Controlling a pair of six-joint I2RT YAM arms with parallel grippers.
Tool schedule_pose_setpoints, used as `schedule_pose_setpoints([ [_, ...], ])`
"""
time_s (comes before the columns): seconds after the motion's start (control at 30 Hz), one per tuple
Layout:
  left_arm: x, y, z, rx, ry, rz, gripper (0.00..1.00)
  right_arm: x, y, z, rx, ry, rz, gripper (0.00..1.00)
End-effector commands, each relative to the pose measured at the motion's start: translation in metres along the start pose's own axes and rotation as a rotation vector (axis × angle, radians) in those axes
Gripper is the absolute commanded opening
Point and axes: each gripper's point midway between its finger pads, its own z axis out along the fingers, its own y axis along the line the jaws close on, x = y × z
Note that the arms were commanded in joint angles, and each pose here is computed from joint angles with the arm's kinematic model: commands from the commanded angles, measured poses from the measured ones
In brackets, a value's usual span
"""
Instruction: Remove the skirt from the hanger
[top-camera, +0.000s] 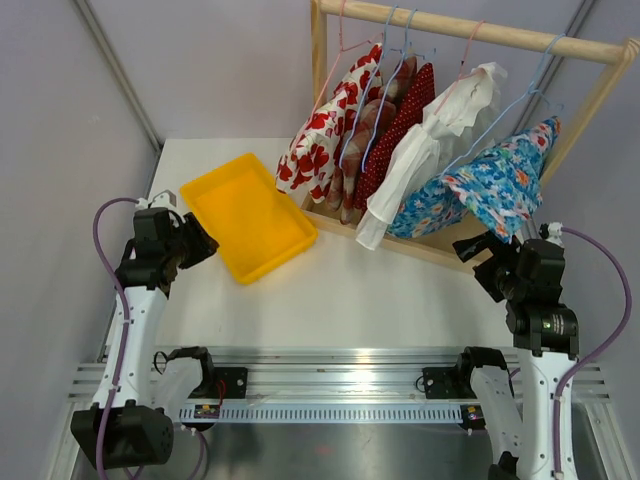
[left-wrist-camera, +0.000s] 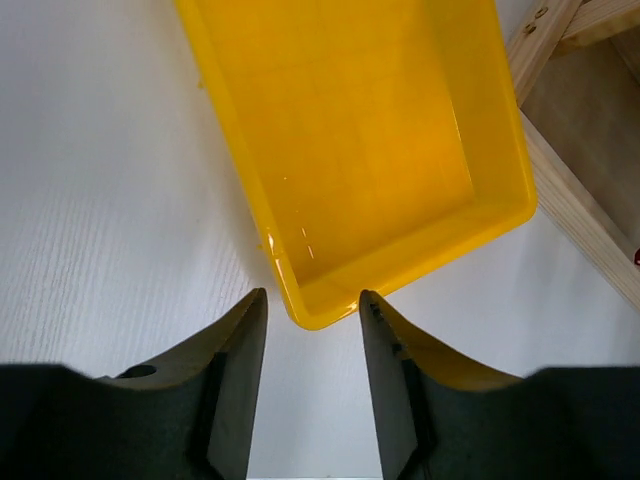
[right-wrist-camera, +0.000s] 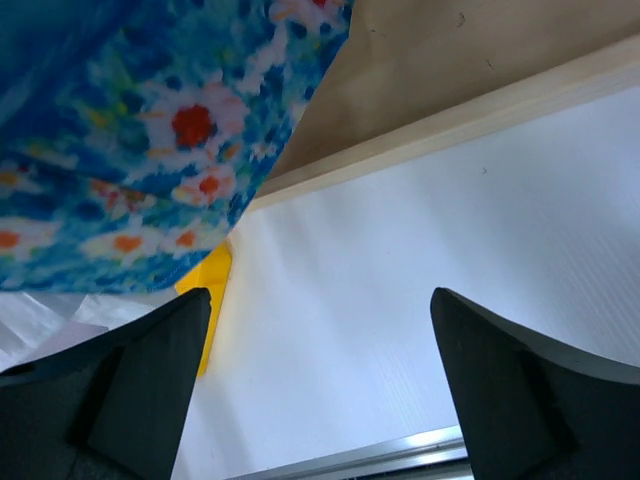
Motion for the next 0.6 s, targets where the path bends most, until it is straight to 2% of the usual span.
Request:
schedule_pose_setpoints([
  [0.0, -0.004, -0.002, -0.002, 0.005, -0.013, 0.025, 0.51, 0.016, -0.009, -0.015, 0.019, 0.045, 0.006, 0.99],
  [0.03, -0.004, -0.002, -0.002, 0.007, -0.009, 0.026, 0.57, 0.025, -0.004, -0.017, -0.021, 0.085, 0.011, 0.99],
  [0.13, -0.003, -0.002, 0.0, 0.002, -0.002, 0.026, 0.61, 0.051, -0.012, -0.021, -0.054, 0.15, 0.05, 0.99],
  [0.23, -0.003, -0.002, 0.002, 0.003, 0.003, 0.025, 0.61, 0.076, -0.023, -0.036, -0.115, 0.16, 0.054, 0.99],
  [0.33, -0.003, -0.003, 0.002, 0.007, 0.006, 0.025, 0.62, 0.082, -0.023, -0.052, -0.162, 0.14, 0.057, 0.99],
  [0.47, -0.003, -0.003, 0.003, 0.008, 0.007, 0.025, 0.62, 0.053, 0.008, -0.079, -0.289, 0.001, 0.02, 0.99],
  [0.57, -0.001, -0.004, 0.004, 0.018, 0.018, 0.027, 0.62, 0.006, 0.05, -0.091, -0.363, -0.114, -0.032, 1.0],
])
